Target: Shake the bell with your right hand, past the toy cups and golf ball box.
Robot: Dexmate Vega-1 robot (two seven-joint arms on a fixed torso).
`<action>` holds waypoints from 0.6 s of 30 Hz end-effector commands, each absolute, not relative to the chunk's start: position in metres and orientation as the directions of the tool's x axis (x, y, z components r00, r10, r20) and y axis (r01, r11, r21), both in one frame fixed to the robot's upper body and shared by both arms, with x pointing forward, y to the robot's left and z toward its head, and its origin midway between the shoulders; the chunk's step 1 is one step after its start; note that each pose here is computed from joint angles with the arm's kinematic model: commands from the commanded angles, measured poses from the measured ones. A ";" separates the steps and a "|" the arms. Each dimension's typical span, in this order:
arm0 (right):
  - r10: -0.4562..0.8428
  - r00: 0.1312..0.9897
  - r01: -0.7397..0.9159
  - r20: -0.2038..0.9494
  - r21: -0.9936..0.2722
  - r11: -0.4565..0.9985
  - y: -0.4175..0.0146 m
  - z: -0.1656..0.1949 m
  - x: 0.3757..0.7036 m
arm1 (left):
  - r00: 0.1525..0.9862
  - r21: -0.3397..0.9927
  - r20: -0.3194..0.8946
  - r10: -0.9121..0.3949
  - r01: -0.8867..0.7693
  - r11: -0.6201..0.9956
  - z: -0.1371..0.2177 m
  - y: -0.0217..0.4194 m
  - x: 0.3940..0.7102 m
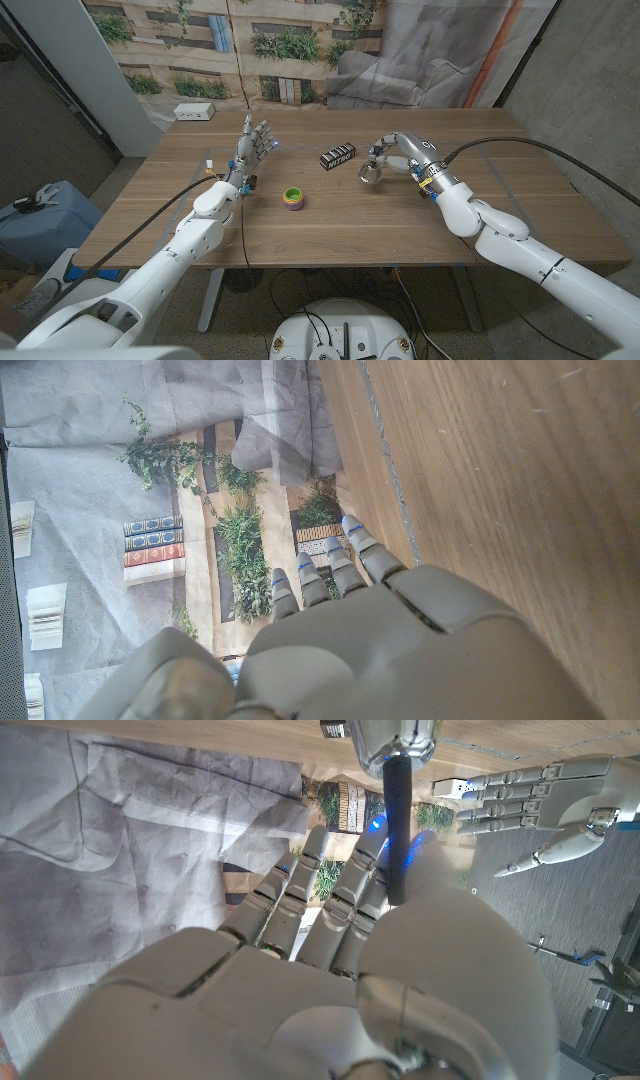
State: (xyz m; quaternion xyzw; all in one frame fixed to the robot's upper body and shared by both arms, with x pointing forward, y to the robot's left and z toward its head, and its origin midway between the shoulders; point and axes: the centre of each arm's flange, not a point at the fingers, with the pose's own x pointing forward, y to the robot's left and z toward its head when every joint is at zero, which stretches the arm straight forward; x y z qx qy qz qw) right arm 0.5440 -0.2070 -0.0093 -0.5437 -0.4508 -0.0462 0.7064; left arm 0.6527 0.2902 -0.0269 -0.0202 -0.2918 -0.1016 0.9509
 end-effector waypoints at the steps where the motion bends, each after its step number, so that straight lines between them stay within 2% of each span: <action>1: 0.410 0.551 0.641 0.726 -0.684 0.350 -0.198 -0.011 0.541 | 0.809 0.021 0.559 -0.181 0.205 0.979 -0.027 0.290 0.653; 18: 0.392 0.538 0.692 0.747 -0.656 0.301 -0.195 -0.013 0.539 | 0.809 0.021 0.559 -0.181 0.205 0.979 -0.027 0.290 0.653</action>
